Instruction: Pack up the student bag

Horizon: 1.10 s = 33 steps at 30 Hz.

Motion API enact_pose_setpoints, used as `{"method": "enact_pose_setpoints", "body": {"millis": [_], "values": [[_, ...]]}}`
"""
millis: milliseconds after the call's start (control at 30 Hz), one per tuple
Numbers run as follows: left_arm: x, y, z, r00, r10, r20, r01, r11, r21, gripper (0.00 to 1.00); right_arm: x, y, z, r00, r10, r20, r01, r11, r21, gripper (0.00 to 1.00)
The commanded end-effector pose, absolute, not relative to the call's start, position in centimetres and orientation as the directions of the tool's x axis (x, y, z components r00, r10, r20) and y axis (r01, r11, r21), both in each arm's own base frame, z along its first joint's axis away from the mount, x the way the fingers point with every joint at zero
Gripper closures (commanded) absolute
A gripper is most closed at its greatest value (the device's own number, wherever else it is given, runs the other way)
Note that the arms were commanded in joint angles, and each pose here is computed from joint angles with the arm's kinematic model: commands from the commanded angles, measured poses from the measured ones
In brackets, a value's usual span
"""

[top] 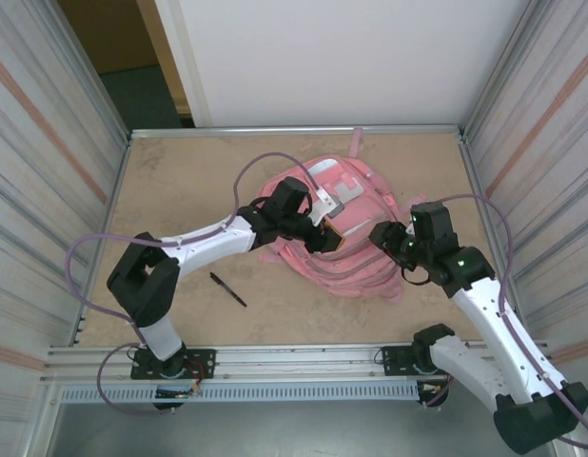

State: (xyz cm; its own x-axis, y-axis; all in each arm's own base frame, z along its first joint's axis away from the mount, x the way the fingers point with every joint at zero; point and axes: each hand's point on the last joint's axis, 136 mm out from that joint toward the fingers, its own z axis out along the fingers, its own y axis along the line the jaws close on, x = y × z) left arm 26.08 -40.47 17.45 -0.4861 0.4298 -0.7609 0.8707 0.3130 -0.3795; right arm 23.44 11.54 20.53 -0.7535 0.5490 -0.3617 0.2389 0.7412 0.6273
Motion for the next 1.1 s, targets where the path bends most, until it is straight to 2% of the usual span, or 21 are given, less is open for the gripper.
{"method": "enact_pose_setpoints", "body": {"millis": [0,100,200,333,500,700,800,900,1067], "values": [[25.7,-38.6,19.0,-0.488,0.425,-0.762,0.862,0.374,-0.343,0.69,23.3,10.8,21.8,-0.773,0.417,-0.478,0.136,0.845,0.517,0.53],[25.7,-35.9,19.7,-0.549,0.391,-0.739,0.801,0.498,-0.332,0.68,23.9,12.2,22.6,-0.806,0.316,-0.501,0.036,0.871,0.490,0.56],[25.8,-31.7,19.7,-0.650,0.311,-0.693,0.671,0.664,-0.330,0.69,24.1,15.7,22.6,-0.860,0.180,-0.477,-0.084,0.873,0.481,0.56],[24.8,-25.9,19.3,-0.725,0.219,-0.653,0.512,0.805,-0.299,0.67,24.2,21.5,22.5,-0.863,0.004,-0.506,-0.259,0.856,0.448,0.54],[23.8,-18.6,19.2,-0.803,0.084,-0.591,0.305,0.909,-0.285,0.63,24.0,27.7,21.7,-0.854,-0.164,-0.494,-0.390,0.830,0.399,0.51],[22.6,-10.1,17.8,-0.834,-0.152,-0.530,0.047,0.938,-0.342,0.63,22.8,35.4,19.6,-0.821,-0.343,-0.457,-0.529,0.758,0.382,0.50],[21.6,-7.2,17.4,-0.810,-0.240,-0.534,-0.042,0.934,-0.355,0.55,21.9,38.7,17.8,-0.795,-0.422,-0.436,-0.584,0.726,0.362,0.49],[20.9,-5.9,17.2,-0.791,-0.302,-0.532,-0.088,0.917,-0.390,0.49,21.3,41.4,15.2,-0.783,-0.477,-0.398,-0.612,0.706,0.357,0.49],[21.7,-5.5,17.4,-0.772,-0.374,-0.514,-0.141,0.889,-0.435,0.49,20.0,45.7,11.6,-0.743,-0.563,-0.361,-0.666,0.669,0.329,0.49]]}}
